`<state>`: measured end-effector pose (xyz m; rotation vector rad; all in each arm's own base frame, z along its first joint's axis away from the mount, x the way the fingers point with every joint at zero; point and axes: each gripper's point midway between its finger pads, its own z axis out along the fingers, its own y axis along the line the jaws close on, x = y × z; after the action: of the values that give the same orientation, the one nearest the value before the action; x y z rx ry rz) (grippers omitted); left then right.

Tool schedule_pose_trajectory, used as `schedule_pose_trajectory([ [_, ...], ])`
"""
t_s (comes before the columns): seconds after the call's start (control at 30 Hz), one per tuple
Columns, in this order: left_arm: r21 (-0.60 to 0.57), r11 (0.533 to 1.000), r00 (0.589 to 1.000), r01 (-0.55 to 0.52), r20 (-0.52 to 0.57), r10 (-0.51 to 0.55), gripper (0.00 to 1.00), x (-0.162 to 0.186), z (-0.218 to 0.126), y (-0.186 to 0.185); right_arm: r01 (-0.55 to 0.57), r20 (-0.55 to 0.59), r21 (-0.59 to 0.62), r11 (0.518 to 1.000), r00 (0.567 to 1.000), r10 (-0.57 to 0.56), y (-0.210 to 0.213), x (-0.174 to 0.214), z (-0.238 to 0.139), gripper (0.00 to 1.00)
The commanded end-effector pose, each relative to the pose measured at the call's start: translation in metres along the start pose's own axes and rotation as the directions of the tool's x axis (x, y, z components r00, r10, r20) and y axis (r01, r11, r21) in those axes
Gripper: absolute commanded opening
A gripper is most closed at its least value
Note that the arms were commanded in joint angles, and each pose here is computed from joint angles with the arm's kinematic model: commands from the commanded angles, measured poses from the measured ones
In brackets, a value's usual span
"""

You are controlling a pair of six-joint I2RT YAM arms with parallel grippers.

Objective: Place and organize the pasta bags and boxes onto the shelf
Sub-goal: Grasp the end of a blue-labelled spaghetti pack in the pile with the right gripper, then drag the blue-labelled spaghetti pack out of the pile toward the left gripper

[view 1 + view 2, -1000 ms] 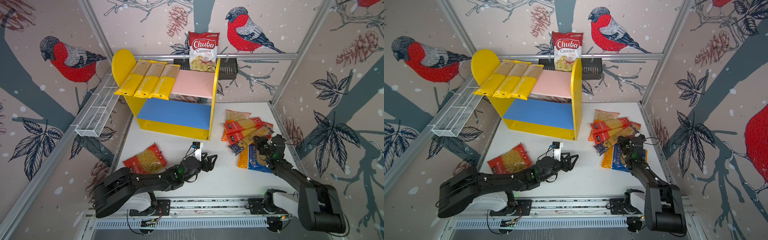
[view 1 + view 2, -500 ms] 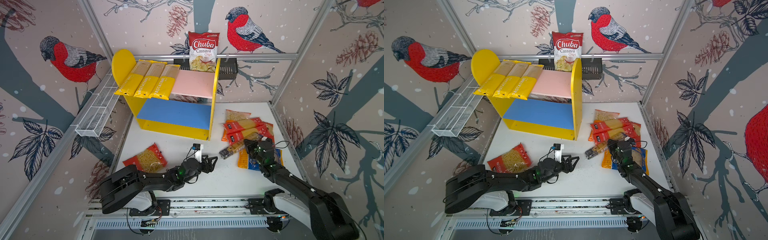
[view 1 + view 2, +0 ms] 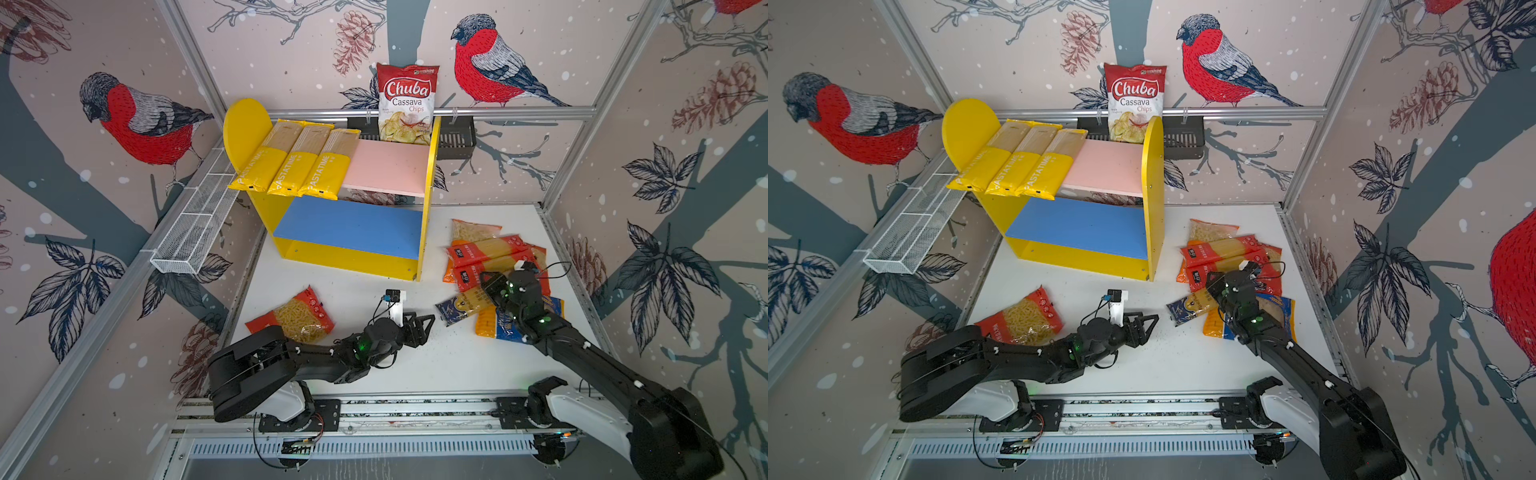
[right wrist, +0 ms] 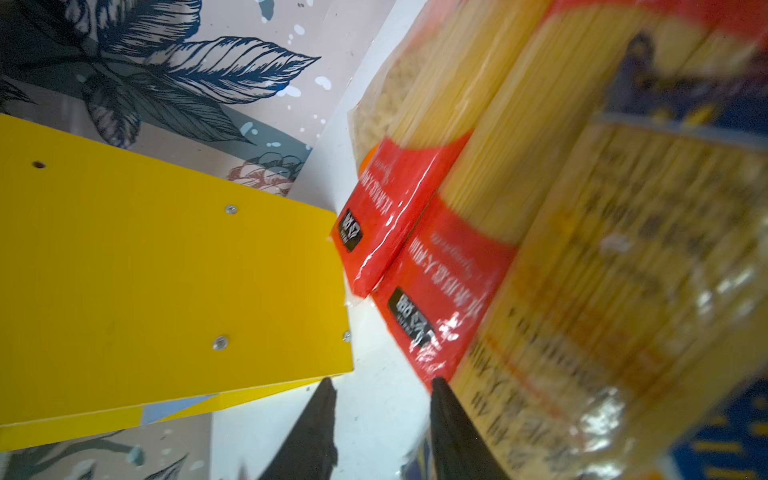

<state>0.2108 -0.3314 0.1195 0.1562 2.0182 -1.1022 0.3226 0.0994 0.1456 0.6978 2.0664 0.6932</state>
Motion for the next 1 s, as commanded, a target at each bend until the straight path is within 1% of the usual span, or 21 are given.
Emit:
schedule_pose_trajectory([
  [0.0, 0.064, 0.998, 1.000, 0.020, 0.012, -0.021, 0.74, -0.003, 0.003, -0.015, 0.216, -0.075, 0.105, 0.971, 0.975, -0.209, -0.027, -0.015, -0.004, 0.53],
  [0.07, 0.069, 0.997, 1.000, 0.024, 0.011, -0.025, 0.74, -0.002, 0.004, -0.016, 0.252, -0.038, 0.200, 0.947, 0.968, -0.249, -0.042, -0.042, -0.007, 0.62],
  [0.13, 0.069, 0.997, 0.999, 0.032, 0.012, -0.032, 0.74, -0.001, 0.005, -0.017, 0.252, 0.005, 0.277, 0.927, 0.965, -0.264, -0.055, -0.065, -0.008, 0.69],
  [0.23, 0.066, 0.997, 0.999, 0.036, 0.013, -0.037, 0.73, -0.001, 0.005, -0.015, 0.216, 0.036, 0.315, 0.924, 0.970, -0.239, -0.069, -0.083, -0.003, 0.82],
  [0.33, 0.068, 0.997, 0.999, 0.037, 0.007, -0.038, 0.73, 0.000, 0.005, -0.016, 0.194, 0.026, 0.317, 0.928, 0.977, -0.213, -0.081, -0.091, 0.009, 0.88],
  [0.43, 0.064, 0.997, 0.999, 0.041, 0.006, -0.041, 0.73, 0.001, 0.002, -0.014, 0.193, -0.008, 0.296, 0.936, 0.980, -0.200, -0.085, -0.094, 0.022, 0.89],
  [0.53, 0.052, 0.997, 0.999, 0.048, 0.012, -0.049, 0.73, 0.002, -0.001, -0.009, 0.201, -0.053, 0.217, 0.955, 0.980, -0.194, -0.078, -0.084, 0.035, 0.89],
  [0.6, 0.048, 0.998, 0.998, 0.051, 0.018, -0.052, 0.73, 0.002, -0.001, -0.007, 0.194, -0.096, 0.168, 0.967, 0.979, -0.180, -0.077, -0.072, 0.042, 0.87],
  [0.67, 0.047, 0.997, 0.998, 0.054, 0.019, -0.055, 0.73, 0.003, -0.002, -0.006, 0.179, -0.135, 0.130, 0.975, 0.978, -0.162, -0.077, -0.058, 0.046, 0.83],
  [0.77, 0.044, 0.997, 0.998, 0.062, 0.022, -0.063, 0.73, 0.004, -0.003, -0.004, 0.165, -0.154, 0.118, 0.979, 0.977, -0.146, -0.080, -0.045, 0.041, 0.76],
  [0.87, 0.032, 0.998, 0.998, 0.057, 0.016, -0.058, 0.73, 0.007, -0.005, 0.001, 0.176, -0.162, 0.114, 0.978, 0.974, -0.156, -0.079, -0.031, 0.029, 0.74],
  [0.9, 0.024, 0.998, 0.998, 0.054, 0.012, -0.054, 0.73, 0.008, -0.006, 0.003, 0.197, -0.158, 0.093, 0.976, 0.971, -0.181, -0.071, -0.029, 0.021, 0.74],
  [0.97, 0.013, 0.999, 0.999, 0.053, 0.009, -0.053, 0.73, 0.010, -0.009, 0.007, 0.225, -0.187, 0.098, 0.969, 0.961, -0.204, -0.067, -0.014, 0.014, 0.73],
])
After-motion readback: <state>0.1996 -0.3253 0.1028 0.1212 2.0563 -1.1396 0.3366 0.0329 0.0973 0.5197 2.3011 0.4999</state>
